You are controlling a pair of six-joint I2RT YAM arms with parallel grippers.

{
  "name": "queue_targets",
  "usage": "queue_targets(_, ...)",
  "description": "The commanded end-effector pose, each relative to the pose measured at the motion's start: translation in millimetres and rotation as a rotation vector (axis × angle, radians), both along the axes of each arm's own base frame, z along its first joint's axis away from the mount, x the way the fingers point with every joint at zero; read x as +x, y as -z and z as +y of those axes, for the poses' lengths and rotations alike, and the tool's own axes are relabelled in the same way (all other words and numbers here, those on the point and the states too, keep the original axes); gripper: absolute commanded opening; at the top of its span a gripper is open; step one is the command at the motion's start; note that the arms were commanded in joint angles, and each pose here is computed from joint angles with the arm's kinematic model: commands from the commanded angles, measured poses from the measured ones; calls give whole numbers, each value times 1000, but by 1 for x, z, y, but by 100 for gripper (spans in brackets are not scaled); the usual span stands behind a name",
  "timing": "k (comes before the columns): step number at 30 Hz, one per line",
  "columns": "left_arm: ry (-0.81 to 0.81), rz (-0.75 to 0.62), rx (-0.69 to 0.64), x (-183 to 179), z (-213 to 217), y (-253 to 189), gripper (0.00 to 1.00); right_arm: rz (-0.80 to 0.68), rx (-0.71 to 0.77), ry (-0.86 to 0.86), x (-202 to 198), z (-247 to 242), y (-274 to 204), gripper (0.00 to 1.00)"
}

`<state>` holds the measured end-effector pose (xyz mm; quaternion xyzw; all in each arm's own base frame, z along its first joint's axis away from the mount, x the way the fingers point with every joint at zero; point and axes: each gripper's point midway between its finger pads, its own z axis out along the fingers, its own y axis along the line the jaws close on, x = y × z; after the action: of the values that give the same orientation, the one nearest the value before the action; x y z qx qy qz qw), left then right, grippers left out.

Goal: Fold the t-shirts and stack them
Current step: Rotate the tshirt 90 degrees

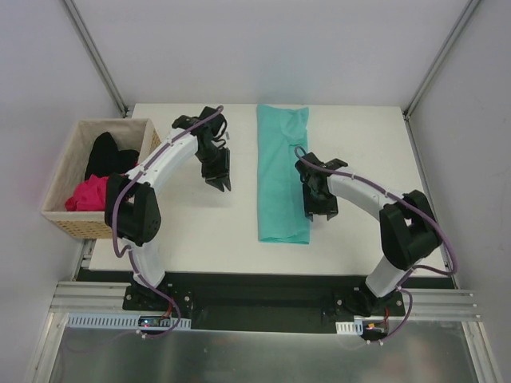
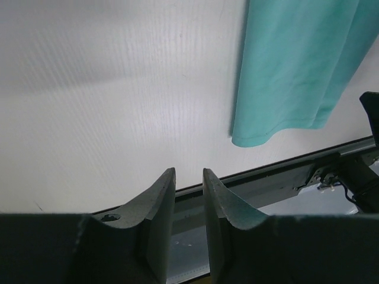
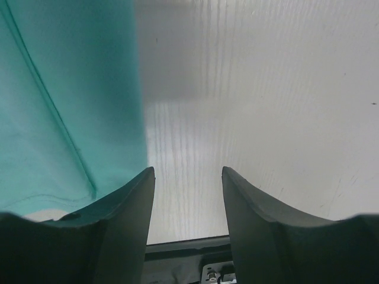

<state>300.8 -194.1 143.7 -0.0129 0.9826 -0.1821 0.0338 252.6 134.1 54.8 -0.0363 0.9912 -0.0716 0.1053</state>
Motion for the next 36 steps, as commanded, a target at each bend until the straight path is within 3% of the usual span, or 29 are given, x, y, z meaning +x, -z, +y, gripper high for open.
queue_targets(1,70,11,-10,-13,-27,9,25,-87,62,42,-4,11,-16,52)
queue_targets(6,144,46,24,-30,-48,26,26,-89,64,30,-14,19,-16,58)
queue_targets(14,189,100,55,-50,-63,47,25,-63,86,-30,-24,44,-13,57)
queue_targets(36,149,13,72,-36,-50,22,25,4,105,-99,-34,86,9,54)
